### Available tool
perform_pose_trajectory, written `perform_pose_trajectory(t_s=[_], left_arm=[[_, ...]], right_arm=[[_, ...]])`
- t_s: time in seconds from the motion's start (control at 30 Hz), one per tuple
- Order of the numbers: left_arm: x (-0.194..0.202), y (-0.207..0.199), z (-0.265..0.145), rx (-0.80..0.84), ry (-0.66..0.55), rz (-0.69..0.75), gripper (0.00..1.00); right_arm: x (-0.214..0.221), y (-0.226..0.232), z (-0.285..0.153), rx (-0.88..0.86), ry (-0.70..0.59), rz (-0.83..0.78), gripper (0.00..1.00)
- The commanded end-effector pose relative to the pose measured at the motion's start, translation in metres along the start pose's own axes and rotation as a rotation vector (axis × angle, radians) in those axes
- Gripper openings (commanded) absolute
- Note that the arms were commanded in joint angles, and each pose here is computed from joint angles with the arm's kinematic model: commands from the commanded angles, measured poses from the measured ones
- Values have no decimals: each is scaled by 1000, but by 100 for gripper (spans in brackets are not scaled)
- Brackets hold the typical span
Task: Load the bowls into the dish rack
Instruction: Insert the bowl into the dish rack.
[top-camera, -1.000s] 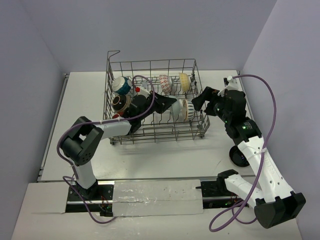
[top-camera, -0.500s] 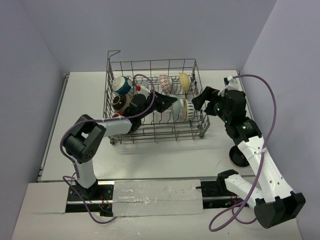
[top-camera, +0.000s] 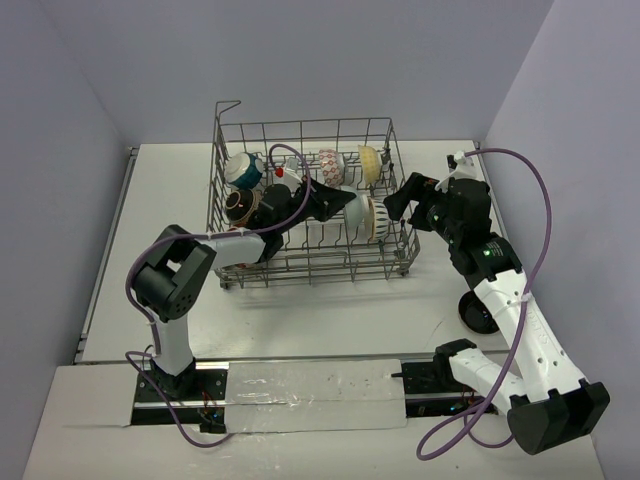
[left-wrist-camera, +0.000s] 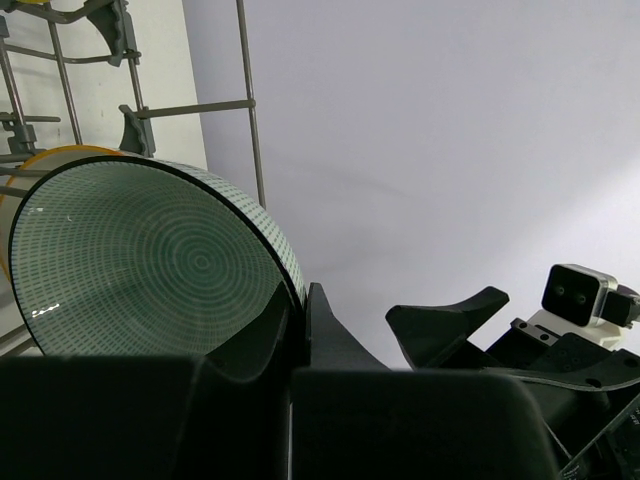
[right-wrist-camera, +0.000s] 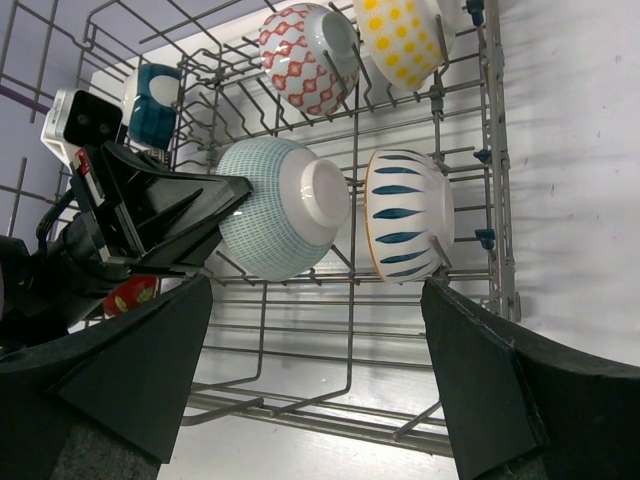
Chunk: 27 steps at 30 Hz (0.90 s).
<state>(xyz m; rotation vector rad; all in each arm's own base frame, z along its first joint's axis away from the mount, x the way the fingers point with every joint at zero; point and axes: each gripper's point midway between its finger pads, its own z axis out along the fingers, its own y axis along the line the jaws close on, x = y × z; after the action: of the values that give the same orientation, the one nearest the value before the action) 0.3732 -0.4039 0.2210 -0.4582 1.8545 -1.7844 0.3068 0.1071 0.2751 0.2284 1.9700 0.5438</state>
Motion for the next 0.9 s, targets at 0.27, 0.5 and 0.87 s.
perform_pose_trajectory(t_s=[0.27,0.5,0.87], left_arm=[[25,13,-7,-31,109,-46,0],[25,17,-9,-84,110,-48,0],[22,17,-18,-115,104,-51,8]], right_arm=[[-12,2,2,-11,-50,1,92],[-13,1,1,-10,-56,1,92],[-15,3,-1,-21,-64,3,92]])
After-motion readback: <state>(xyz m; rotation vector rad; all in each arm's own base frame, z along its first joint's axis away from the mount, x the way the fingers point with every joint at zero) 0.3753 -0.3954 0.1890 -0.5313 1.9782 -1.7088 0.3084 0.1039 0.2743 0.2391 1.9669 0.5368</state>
